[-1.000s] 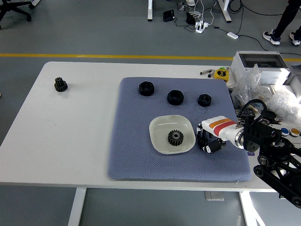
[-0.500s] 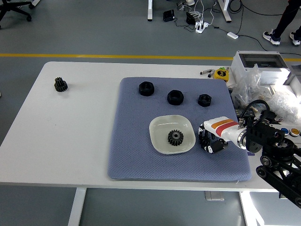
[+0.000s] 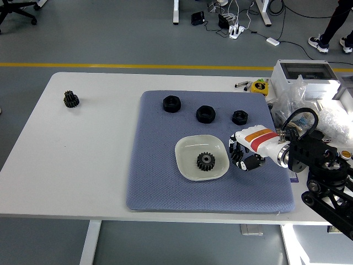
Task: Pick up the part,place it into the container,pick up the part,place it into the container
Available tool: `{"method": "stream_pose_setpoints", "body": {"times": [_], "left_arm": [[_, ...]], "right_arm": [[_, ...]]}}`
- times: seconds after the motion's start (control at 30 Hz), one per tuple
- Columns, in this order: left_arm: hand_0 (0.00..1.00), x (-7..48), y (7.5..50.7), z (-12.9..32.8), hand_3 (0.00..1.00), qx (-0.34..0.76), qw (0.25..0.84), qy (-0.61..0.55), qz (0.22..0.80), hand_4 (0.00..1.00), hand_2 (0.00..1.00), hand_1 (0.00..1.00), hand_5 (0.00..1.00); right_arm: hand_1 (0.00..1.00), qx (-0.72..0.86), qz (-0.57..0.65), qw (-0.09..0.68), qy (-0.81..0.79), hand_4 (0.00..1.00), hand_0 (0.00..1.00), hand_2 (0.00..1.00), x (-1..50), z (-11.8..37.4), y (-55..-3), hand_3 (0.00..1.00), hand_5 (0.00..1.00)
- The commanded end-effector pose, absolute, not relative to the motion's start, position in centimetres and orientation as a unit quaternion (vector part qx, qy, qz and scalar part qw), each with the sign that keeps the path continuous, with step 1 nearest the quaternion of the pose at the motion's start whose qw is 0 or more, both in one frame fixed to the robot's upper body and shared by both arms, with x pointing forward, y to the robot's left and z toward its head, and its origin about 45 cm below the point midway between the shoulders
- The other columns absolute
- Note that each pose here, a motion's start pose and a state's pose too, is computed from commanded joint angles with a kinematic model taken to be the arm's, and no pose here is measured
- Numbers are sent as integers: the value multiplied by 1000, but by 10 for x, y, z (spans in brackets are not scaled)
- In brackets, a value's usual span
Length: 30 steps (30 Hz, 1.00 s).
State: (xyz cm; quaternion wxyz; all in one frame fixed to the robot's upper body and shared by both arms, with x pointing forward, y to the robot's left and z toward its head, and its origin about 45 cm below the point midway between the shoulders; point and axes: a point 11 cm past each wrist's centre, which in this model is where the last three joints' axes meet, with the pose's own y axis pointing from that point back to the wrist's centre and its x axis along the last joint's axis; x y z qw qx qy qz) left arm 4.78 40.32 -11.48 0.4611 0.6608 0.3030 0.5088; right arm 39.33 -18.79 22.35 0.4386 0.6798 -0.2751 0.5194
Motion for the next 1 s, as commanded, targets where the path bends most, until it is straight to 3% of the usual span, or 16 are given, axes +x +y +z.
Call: {"method": "stream_pose_setpoints", "body": {"times": [0.33,1.0], "left_arm": [[725,45,404,-115,612,664,459,304,506,680,755,728,577],[725,44,406,-114,611,668,458,302,503,681,754,726,577]], "right_arm": [[407,669,577,388,-261,622,298,471,382,234,-149,472,161],[417,644,631,390,-190,634,313,488,372,216,-110,479,199]]}}
